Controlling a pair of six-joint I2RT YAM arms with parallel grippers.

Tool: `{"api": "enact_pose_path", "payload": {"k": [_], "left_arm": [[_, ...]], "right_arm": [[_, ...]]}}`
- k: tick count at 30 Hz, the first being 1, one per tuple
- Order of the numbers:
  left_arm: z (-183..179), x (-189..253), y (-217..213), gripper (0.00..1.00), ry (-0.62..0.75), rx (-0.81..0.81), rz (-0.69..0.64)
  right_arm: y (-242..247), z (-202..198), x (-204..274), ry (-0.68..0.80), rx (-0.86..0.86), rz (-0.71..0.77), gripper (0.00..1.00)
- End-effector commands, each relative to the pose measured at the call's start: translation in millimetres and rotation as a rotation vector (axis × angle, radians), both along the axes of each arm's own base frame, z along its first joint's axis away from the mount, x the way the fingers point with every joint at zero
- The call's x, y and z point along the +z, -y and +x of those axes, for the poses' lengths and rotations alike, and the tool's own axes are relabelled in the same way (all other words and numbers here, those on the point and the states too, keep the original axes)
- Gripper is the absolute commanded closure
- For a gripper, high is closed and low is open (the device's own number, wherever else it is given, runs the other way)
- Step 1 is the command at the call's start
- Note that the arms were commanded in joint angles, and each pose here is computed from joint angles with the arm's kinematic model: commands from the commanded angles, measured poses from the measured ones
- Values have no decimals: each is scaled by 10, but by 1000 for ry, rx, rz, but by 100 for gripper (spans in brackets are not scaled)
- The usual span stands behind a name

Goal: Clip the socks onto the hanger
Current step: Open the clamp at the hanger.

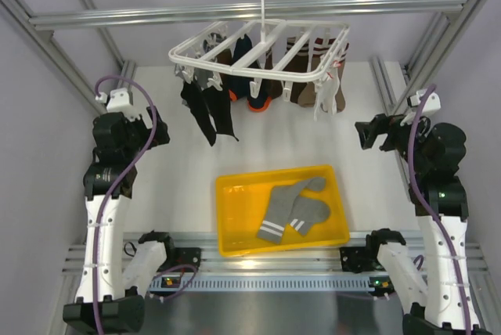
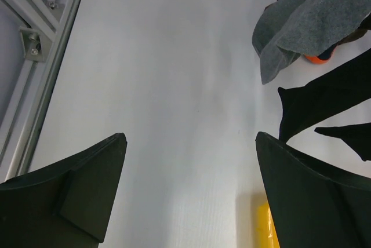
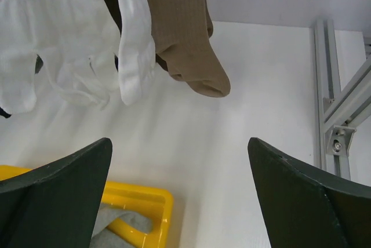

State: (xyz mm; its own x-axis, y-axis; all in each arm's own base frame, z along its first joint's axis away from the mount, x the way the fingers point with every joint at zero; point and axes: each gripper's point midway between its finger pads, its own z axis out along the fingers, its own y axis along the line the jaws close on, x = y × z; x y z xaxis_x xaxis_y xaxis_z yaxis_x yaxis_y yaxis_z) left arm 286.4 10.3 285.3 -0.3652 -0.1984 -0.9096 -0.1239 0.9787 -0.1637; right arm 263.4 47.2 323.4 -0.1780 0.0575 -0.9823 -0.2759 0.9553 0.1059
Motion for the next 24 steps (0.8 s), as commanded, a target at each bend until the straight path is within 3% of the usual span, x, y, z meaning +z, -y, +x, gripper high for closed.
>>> {"api": "enact_pose_path", "payload": {"k": [1,4,9,18,24], "left_arm": [[42,514,19,2,174,-41,59],[-44,819,309,2,302,-222,75],[-198,1132,802,7,444,-485,-13],[-411,1485,1265,13,652,-744,-119],[-348,1525,1794,15,730,-911,-12]], "right_arm": [[96,36,411,99,-70,57,0],[-48,-37,632,168,18,56,0],[-271,-164,864,258,144,102,0],[-507,-291,1017,253,280,192,0],[-535,-209,868,197,289,241,0]]}}
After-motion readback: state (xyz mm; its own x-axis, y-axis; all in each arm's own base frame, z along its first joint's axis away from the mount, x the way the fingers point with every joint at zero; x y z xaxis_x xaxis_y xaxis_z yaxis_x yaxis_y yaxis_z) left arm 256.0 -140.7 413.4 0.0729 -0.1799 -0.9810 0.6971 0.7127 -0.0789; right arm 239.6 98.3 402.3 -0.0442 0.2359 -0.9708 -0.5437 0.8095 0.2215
